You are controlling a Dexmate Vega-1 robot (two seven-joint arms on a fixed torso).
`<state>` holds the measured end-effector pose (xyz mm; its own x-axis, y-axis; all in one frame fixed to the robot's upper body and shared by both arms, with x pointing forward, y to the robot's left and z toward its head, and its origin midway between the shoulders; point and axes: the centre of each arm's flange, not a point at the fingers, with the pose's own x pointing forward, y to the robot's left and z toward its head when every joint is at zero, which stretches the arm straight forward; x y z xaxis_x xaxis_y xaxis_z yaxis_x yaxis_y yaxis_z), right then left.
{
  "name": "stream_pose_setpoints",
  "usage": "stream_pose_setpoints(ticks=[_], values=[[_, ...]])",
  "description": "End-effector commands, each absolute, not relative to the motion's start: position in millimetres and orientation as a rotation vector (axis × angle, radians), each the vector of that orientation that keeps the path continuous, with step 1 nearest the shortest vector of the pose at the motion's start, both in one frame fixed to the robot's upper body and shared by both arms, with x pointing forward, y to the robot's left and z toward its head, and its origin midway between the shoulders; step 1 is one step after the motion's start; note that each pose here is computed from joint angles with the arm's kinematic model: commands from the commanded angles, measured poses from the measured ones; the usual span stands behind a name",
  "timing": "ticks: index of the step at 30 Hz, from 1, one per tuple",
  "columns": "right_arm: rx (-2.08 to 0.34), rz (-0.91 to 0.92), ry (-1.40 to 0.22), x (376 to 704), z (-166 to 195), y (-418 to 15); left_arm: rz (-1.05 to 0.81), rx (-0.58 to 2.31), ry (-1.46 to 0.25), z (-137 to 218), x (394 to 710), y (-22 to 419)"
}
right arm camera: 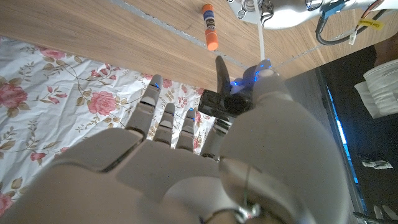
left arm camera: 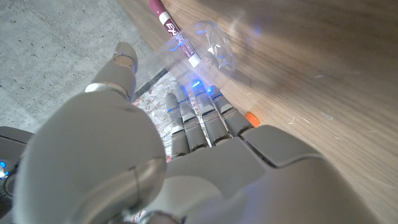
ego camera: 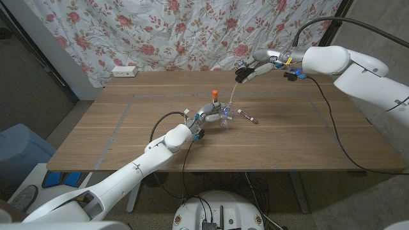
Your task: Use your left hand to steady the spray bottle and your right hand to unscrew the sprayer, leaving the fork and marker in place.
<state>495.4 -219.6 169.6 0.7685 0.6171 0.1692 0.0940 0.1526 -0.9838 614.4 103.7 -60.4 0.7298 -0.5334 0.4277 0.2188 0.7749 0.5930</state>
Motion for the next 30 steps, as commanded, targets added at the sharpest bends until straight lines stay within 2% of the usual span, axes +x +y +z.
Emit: stream_pose_setpoints(ticks=[1, 23, 30], values=[[-1.352, 0.41, -0.634, 488.1, 180.1, -228.4, -0.441, 0.54, -0.63, -60.2, 615.9, 105.5], [-1.325, 0.312, -0.62, 480.4, 190.4, -243.7, -0.38, 0.51, -0.633, -66.1, 607.5, 129.2], [-1.334, 0.255, -0.581, 488.4, 183.8, -249.6, -0.377, 0.435, -0.625, -72.3, 604.7, 137.2]])
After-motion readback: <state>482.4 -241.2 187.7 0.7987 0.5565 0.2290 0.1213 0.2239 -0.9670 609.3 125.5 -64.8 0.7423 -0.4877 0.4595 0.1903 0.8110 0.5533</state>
